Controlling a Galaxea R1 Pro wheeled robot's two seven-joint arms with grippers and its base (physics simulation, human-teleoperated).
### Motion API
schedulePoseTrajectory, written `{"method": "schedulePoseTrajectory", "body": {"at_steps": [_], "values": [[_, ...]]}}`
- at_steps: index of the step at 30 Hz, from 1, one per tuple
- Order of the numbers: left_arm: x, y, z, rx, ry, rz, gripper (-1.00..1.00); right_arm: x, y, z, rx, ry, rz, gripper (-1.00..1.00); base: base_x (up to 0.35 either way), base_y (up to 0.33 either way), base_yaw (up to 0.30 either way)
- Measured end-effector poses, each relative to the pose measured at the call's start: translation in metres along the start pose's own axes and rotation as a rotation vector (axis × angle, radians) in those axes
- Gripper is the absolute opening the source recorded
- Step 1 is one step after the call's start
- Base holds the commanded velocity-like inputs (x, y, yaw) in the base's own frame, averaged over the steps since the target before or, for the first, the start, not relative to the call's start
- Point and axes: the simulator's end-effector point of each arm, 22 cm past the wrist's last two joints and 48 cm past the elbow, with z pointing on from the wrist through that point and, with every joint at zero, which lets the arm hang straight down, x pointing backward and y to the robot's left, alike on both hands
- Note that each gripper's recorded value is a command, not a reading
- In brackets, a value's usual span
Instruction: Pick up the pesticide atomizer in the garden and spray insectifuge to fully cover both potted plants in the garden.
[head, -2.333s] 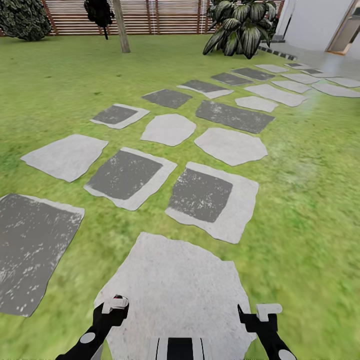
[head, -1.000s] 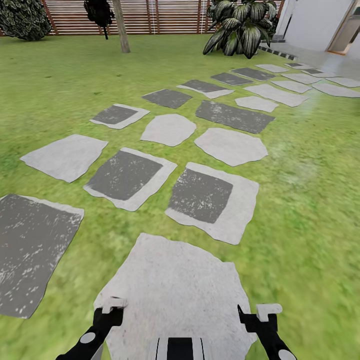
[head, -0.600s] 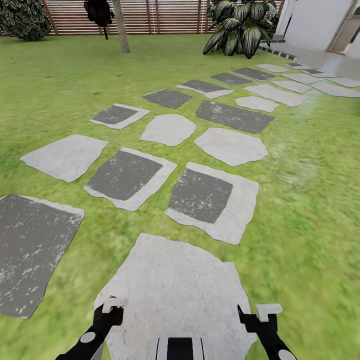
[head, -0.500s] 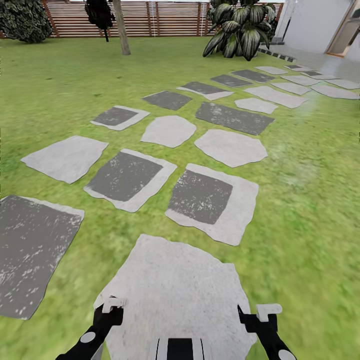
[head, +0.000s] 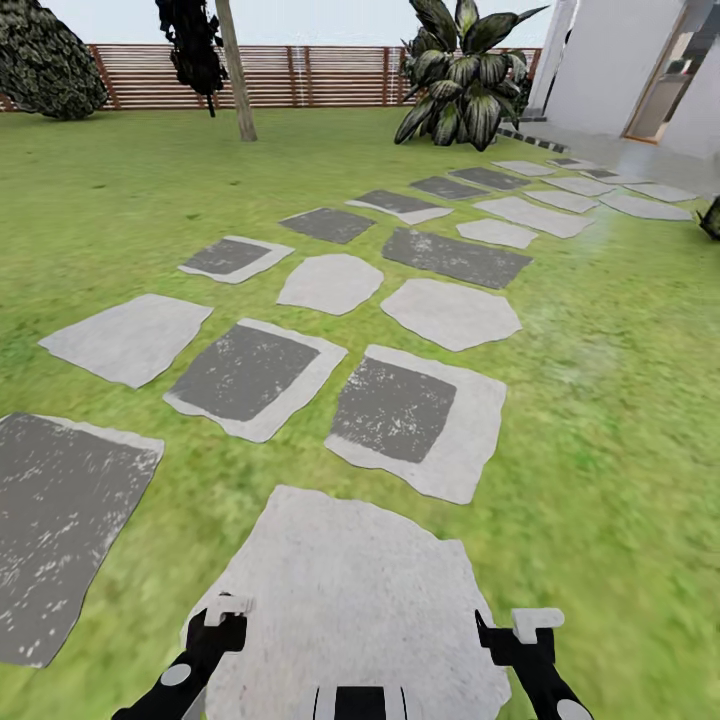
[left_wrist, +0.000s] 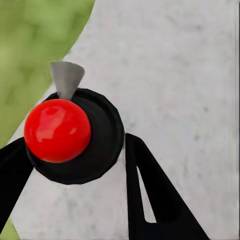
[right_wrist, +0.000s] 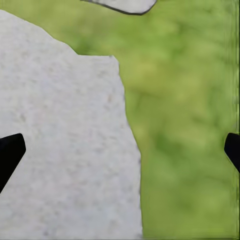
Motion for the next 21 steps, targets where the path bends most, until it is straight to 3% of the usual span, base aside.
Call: {"method": "schedulePoseTrajectory", "body": {"at_steps": [6, 9, 10, 12, 18, 21], "values": [[-0.012, 0.001, -0.004, -0.001, -0.021, 0.0, -1.0, -0.009, -0.008, -0.003, 0.017, -0.017, 0.01, 1.0, 0.0, 0.0, -0.29], [-0.016, 0.005, -0.008, -0.004, -0.015, 0.003, -1.0, 0.0, -0.035, -0.009, 0.073, 0.012, 0.047, 1.0, 0.0, 0.0, -0.299], [-0.016, 0.007, -0.01, -0.005, -0.012, 0.006, -1.0, 0.007, -0.054, -0.012, 0.105, 0.028, 0.059, 1.0, 0.0, 0.0, -0.3], [-0.018, 0.009, -0.013, -0.008, -0.007, 0.009, -1.0, 0.013, -0.069, -0.018, 0.127, 0.043, 0.059, 1.0, 0.0, 0.0, -0.3], [-0.008, 0.01, -0.027, -0.009, 0.036, 0.016, -1.0, 0.019, -0.075, -0.038, 0.137, -0.04, 0.049, 1.0, 0.0, 0.0, -0.3], [-0.007, 0.011, -0.032, -0.007, 0.068, 0.041, -1.0, 0.014, -0.075, -0.042, 0.137, -0.049, 0.048, 1.0, 0.0, 0.0, -0.18]]}}
